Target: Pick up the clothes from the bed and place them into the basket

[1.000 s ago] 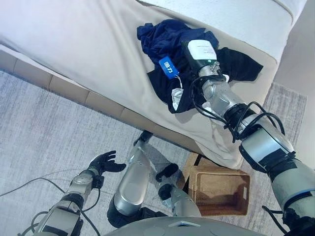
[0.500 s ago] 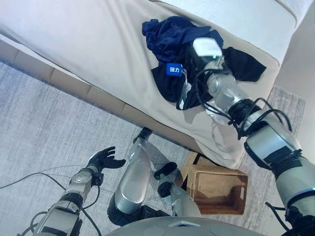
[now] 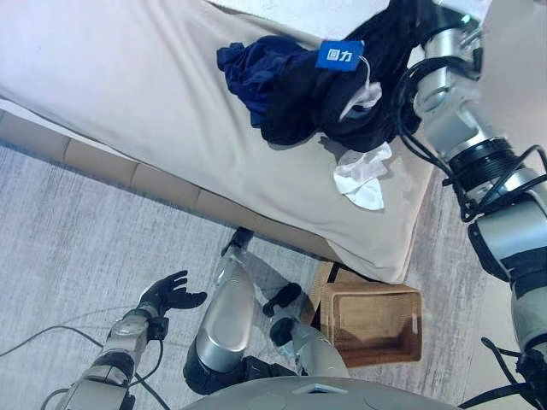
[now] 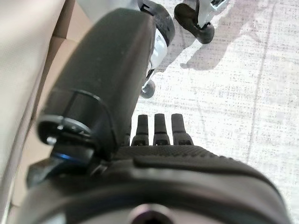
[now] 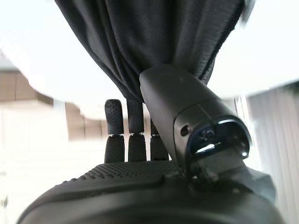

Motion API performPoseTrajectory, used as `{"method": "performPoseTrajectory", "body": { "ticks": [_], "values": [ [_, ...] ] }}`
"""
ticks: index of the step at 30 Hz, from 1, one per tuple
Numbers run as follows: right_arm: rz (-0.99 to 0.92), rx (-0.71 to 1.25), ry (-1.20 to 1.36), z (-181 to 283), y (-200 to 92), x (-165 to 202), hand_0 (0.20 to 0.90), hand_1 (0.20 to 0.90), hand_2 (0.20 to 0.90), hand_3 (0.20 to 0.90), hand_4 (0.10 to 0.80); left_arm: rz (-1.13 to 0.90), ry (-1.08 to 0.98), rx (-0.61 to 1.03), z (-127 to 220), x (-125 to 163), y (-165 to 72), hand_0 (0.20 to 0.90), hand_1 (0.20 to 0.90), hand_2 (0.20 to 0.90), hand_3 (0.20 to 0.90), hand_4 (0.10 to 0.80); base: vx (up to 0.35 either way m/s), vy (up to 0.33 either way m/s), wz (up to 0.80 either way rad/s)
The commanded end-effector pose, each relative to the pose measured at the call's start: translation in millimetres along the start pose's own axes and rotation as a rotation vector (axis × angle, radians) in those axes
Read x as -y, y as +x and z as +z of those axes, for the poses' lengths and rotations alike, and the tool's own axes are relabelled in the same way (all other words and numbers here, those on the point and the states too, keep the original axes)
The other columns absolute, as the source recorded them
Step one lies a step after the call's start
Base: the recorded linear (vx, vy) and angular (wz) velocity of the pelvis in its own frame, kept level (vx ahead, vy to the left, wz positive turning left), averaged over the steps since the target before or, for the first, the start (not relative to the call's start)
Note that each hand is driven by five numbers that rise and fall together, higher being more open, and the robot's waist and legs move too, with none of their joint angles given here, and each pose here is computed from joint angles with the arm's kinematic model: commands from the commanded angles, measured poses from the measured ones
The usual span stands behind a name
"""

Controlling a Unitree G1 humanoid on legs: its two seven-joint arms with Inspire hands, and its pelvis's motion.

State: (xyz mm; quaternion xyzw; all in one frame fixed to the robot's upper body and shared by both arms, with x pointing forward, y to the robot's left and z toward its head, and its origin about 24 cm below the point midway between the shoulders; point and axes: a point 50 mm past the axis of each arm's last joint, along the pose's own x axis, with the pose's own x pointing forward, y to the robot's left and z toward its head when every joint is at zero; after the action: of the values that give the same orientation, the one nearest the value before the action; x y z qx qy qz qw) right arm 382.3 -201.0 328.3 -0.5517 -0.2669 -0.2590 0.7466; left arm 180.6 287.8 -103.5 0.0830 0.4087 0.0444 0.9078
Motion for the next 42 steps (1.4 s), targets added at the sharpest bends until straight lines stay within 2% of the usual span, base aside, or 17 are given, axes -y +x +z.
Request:
{"method": "performPoseTrajectory", "body": {
  "ticks": [1, 4, 12, 19, 22, 28, 33, 42],
  "values": [
    [-0.394, 0.061, -0.029, -5, 9, 78, 0.3, 0.3, 0.3, 0.2, 0.1, 0.018, 0.06, -0.158, -55, -6, -20, 0.9, 0.9, 0.9, 0.9, 0.8, -0.034, -0.003, -0.15],
    [-0.49, 0.059, -0.033, -12, 1, 96, 0.3, 0.3, 0.3, 0.2, 0.1, 0.035, 0.09, -0.232, -69, -7, -24, 0.9, 0.9, 0.9, 0.9, 0.8, 0.009, -0.039, -0.22],
    [-0.607, 0.078, -0.087, -27, -9, 141, 0.3, 0.3, 0.3, 0.2, 0.1, 0.032, 0.136, -0.391, -93, -4, -33, 0.9, 0.9, 0.9, 0.9, 0.8, 0.025, 0.003, -0.49],
    [-0.542, 0.1, -0.106, -39, -16, 151, 0.3, 0.3, 0.3, 0.2, 0.1, -0.007, 0.173, -0.398, -87, -2, -29, 0.9, 0.9, 0.9, 0.9, 0.8, -0.016, -0.027, -0.66],
    [-0.455, 0.158, -0.072, -38, -23, 146, 0.3, 0.3, 0.3, 0.2, 0.1, -0.036, 0.177, -0.372, -81, 7, -24, 0.9, 0.9, 0.9, 0.9, 0.8, -0.007, -0.037, -0.51],
    [-0.434, 0.087, -0.11, -61, -27, 150, 0.3, 0.3, 0.3, 0.2, 0.1, -0.127, 0.215, -0.318, -67, 30, -15, 0.9, 0.9, 0.9, 0.9, 0.8, 0.016, -0.089, -0.42],
    [-0.334, 0.073, -0.065, -69, -37, 135, 0.3, 0.3, 0.3, 0.2, 0.1, -0.171, 0.239, -0.34, -72, 40, -16, 0.9, 0.9, 0.9, 0.9, 0.8, 0.025, -0.1, -0.2],
    [0.096, -0.059, -0.13, -104, -72, 69, 0.3, 0.3, 0.3, 0.2, 0.1, -0.156, 0.276, -0.396, -85, 30, -23, 0.9, 0.9, 0.9, 0.9, 0.8, 0.009, -0.128, -0.11]
  ]
}}
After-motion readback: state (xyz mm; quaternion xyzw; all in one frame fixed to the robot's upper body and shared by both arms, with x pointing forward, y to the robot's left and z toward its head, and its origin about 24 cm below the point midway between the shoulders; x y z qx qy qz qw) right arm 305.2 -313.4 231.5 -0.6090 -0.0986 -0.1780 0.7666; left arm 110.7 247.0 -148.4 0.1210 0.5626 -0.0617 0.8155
